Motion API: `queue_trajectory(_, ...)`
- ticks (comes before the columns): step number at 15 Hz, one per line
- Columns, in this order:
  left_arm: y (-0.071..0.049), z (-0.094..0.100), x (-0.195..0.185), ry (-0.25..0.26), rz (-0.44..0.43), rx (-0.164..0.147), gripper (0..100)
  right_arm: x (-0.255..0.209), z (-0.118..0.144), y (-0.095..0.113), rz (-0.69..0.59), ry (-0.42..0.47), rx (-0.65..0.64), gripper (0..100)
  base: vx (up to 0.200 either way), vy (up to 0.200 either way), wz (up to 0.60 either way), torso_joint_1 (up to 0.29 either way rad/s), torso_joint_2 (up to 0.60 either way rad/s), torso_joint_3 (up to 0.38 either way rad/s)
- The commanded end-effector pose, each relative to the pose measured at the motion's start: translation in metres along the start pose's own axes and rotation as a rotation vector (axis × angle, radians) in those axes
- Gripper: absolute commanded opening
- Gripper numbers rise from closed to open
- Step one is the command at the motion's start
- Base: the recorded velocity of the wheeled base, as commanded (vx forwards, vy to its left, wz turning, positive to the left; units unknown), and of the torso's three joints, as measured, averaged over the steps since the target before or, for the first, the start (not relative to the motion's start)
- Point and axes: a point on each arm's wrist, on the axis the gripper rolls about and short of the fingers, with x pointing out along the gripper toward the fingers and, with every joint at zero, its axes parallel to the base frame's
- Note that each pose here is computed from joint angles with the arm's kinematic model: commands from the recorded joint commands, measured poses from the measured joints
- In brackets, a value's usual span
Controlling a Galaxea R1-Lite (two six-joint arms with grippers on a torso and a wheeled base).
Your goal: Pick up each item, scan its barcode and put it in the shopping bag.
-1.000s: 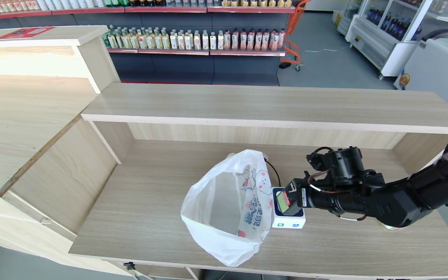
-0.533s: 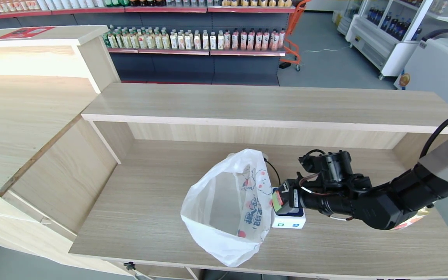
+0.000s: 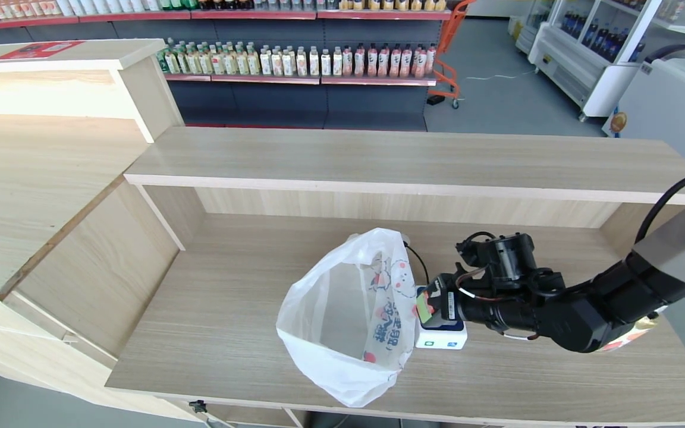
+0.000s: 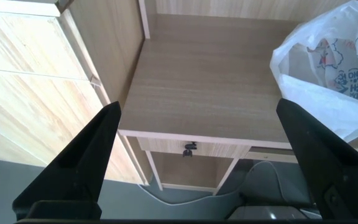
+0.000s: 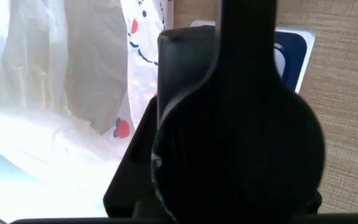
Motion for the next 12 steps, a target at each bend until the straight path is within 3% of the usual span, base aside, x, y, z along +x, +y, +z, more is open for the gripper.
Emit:
queue_trajectory(1, 0.0, 0.0, 0.0, 0.0, 0.001, 0.001, 100, -0.052, 0.04, 0.016, 0.063, -0.181, 0.012, 0, 0.0, 0.0, 0.0, 0.0, 0.0, 0.0)
queue_trajectory(3, 0.0, 0.0, 0.0, 0.0, 0.001, -0.001, 100, -0.103, 0.051, 0.023, 0.081, -0.262, -0.014, 0, 0.0, 0.0, 0.0, 0.0, 0.0, 0.0)
queue_trajectory(5, 0.0, 0.0, 0.0, 0.0, 0.001, 0.003, 100, -0.144, 0.047, 0.025, 0.082, -0.26, -0.038, 0, 0.0, 0.0, 0.0, 0.0, 0.0, 0.0)
queue_trajectory(9, 0.0, 0.0, 0.0, 0.0, 0.001, 0.001, 100, -0.172, 0.039, 0.022, 0.067, -0.236, -0.031, 0, 0.0, 0.0, 0.0, 0.0, 0.0, 0.0)
queue_trajectory(12, 0.0, 0.0, 0.0, 0.0, 0.001, -0.001, 100, -0.176, 0.036, 0.022, 0.062, -0.206, -0.026, 0, 0.0, 0.2, 0.0, -0.004, 0.0, -0.001)
